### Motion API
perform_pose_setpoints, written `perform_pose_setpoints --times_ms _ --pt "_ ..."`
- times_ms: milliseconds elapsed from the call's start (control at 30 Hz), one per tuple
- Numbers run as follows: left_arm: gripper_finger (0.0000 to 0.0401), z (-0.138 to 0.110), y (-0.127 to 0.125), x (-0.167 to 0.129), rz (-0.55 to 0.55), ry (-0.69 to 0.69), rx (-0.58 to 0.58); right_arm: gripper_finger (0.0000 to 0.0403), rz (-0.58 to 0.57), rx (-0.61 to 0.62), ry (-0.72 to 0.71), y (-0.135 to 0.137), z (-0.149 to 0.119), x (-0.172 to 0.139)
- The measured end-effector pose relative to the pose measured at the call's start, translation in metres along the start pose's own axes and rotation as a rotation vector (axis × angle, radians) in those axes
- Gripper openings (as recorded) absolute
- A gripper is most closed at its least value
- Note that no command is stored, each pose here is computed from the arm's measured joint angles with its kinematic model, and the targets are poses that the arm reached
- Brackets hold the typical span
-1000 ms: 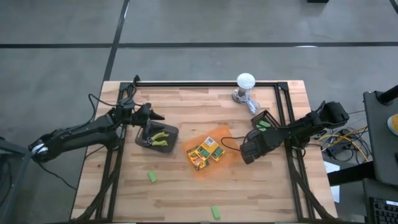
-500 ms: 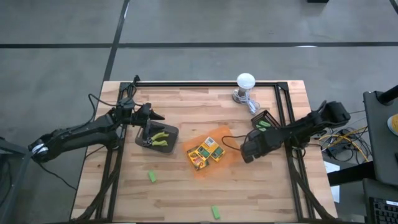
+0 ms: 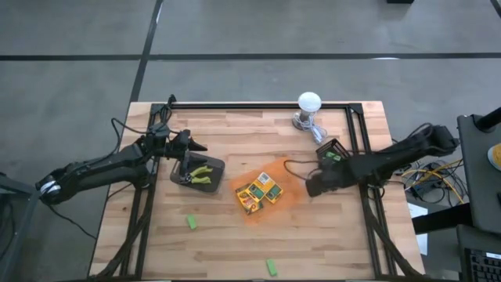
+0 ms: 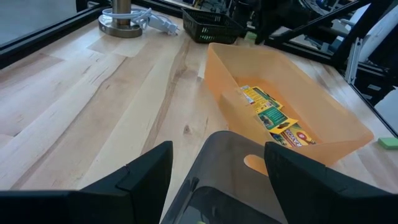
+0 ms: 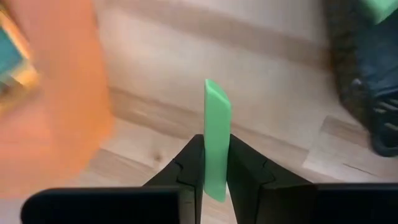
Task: Pick & Place School Supplies
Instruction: Put the right green eraser into the black basket
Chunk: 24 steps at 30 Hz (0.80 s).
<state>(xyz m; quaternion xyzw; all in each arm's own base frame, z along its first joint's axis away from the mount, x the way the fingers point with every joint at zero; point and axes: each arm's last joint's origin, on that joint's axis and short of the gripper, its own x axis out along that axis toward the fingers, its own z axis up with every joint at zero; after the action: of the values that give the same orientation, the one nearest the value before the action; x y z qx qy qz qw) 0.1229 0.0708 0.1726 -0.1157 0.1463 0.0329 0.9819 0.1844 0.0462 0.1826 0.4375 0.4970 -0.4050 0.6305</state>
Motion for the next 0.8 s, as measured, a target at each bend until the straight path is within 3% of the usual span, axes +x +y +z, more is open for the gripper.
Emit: perform_pose_setpoints --times_ms 233,400,600,800 --pt "0.0259 0.0 0.0 0.0 0.0 0.0 0.0 0.0047 0.147 0.163 -0.141 -0.025 0.008 -0.038" --pt "0.0259 0.0 0.0 0.0 0.0 0.0 0.0 0.0045 0.186 0.198 -0.171 -0.048 0.012 -0.06" --pt "0.0259 0.0 0.0 0.0 0.0 0.0 0.0 0.0045 0.056 0.286 -0.227 -0.073 0.018 -0.086" --pt "0.0259 0.0 0.0 0.0 0.0 0.0 0.0 0.005 -0.062 0.317 -0.275 -0.08 0.026 -0.097"
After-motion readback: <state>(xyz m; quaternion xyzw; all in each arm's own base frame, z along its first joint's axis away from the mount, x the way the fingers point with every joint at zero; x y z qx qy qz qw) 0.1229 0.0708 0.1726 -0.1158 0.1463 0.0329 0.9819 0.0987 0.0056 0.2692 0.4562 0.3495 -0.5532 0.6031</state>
